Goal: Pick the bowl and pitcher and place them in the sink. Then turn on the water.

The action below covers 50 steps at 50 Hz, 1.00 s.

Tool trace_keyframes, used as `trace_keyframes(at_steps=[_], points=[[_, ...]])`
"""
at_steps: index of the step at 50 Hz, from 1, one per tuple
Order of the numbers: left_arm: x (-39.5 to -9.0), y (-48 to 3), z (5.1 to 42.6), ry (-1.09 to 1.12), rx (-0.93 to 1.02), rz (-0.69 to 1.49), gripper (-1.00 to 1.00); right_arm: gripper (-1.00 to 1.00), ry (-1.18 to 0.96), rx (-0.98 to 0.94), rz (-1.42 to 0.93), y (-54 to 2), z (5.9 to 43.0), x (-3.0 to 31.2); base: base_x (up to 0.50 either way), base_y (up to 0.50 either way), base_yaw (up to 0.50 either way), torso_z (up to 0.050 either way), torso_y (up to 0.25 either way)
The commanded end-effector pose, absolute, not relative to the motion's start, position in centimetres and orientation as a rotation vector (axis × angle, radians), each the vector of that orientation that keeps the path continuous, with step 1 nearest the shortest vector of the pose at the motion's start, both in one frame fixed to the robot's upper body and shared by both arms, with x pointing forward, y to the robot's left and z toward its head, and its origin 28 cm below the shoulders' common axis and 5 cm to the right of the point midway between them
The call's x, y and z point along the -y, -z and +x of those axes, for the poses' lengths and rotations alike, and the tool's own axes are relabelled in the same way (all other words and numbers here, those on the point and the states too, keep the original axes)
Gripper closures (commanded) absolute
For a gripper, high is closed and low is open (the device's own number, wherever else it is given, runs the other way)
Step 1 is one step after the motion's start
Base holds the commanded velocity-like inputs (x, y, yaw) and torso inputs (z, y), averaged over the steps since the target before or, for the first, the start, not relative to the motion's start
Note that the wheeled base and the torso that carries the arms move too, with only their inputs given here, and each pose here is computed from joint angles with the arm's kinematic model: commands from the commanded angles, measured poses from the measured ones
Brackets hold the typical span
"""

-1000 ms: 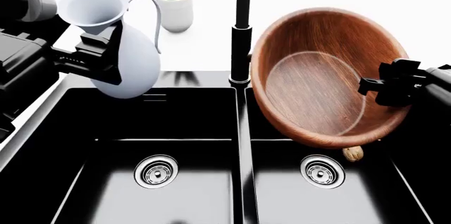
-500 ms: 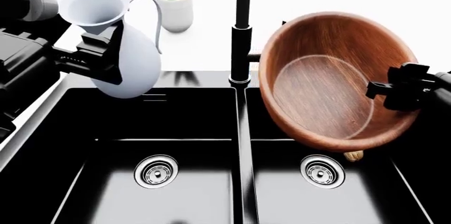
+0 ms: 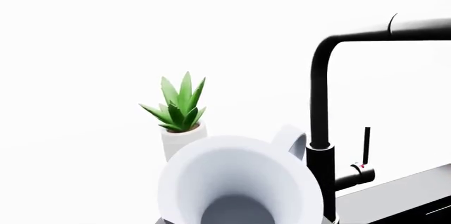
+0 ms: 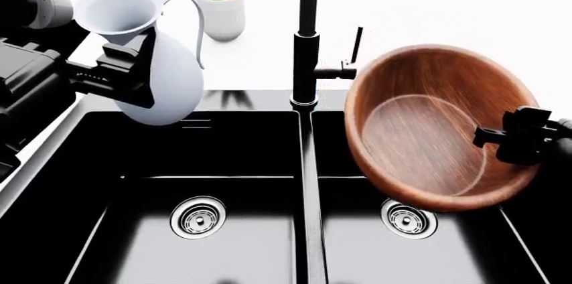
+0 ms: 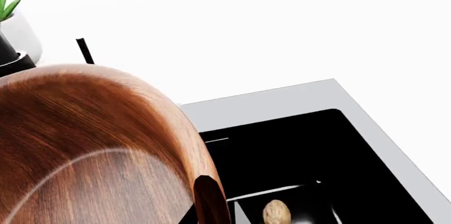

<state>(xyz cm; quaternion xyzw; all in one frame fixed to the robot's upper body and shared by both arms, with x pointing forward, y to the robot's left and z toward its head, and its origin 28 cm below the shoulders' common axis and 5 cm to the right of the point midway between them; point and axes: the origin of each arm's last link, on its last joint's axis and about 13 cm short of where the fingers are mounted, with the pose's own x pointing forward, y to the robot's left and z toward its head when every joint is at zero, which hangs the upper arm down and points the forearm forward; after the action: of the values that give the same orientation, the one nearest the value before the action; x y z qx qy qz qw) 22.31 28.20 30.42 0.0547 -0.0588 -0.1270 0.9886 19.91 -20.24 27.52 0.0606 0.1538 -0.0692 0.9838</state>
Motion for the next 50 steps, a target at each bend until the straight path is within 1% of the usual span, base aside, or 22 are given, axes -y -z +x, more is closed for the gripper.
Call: trace_keyframes(at_steps=[1, 27, 50], points=[[-28.3, -30.6, 22.3, 0.24, 0.132, 0.1, 1.0, 1.0, 0.147, -0.352, 0.13, -25.8, 20.4, 20.4, 0.0, 0.0, 0.0, 0.0, 0.0], [-28.3, -30.4, 22.5, 0.239, 0.127, 0.099, 1.0, 1.0, 0.166, -0.487, 0.134, -21.1, 21.5, 20.8, 0.0, 0.0, 0.0, 0.0, 0.001], [-28.4, -30.2, 22.6, 0.238, 0.124, 0.095, 1.0, 1.0, 0.185, -0.588, 0.111, -17.9, 22.6, 20.8, 0.0, 0.0, 0.0, 0.0, 0.001]])
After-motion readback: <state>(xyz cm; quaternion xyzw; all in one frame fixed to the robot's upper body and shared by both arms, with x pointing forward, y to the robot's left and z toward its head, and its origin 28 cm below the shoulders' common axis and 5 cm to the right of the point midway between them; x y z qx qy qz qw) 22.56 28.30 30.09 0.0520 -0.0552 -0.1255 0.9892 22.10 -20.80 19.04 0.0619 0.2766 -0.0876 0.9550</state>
